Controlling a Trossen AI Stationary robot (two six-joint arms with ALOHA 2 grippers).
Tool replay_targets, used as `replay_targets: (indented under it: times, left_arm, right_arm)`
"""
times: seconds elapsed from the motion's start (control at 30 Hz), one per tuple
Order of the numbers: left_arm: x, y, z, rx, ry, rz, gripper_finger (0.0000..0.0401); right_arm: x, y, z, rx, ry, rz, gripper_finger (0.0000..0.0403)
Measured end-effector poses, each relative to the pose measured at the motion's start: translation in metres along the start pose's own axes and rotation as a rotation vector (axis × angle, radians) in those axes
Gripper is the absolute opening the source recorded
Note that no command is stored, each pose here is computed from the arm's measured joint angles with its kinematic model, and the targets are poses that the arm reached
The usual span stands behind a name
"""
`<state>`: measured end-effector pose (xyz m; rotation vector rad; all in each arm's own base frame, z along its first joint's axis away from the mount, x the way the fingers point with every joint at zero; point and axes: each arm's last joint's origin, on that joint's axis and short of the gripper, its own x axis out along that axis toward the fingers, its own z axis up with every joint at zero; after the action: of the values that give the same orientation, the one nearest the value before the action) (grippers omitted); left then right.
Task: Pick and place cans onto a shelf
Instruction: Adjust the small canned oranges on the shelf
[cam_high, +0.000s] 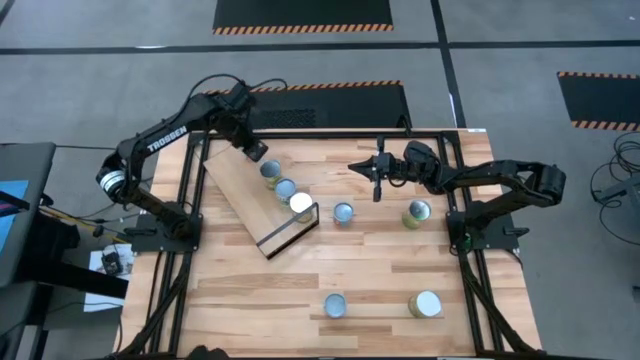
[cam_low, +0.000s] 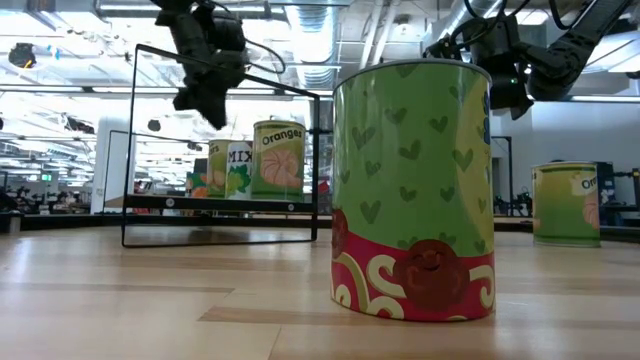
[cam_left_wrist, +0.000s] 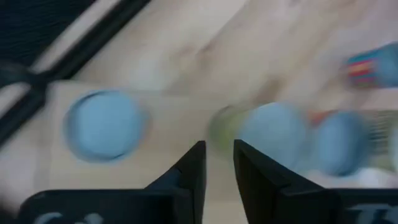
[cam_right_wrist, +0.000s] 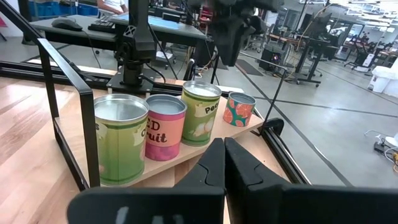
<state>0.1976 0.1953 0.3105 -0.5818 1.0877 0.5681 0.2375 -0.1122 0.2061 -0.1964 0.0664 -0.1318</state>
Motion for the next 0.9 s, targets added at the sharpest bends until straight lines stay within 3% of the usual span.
replay_targets:
  times: [0.17, 0.47, 0.9]
  left_arm:
    - [0.011, 0.016, -0.007, 0.013, 0.044, 0.184, 0.0007]
    - [0.022, 0.026, -0.002, 0.066, -0.026, 0.255, 0.0001]
    - [0.076, 0.037, 0.007, 0.076, 0.144, 0.288, 0.0]
  right_arm:
    - [0.0, 0.0, 0.0, -0.001, 0.0, 0.0, 0.0012]
    - [0.0, 0.0, 0.0, -0.002, 0.0, 0.0, 0.0012]
    - [0.0, 0.0, 0.0, -0.001, -0.001, 0.0, 0.0012]
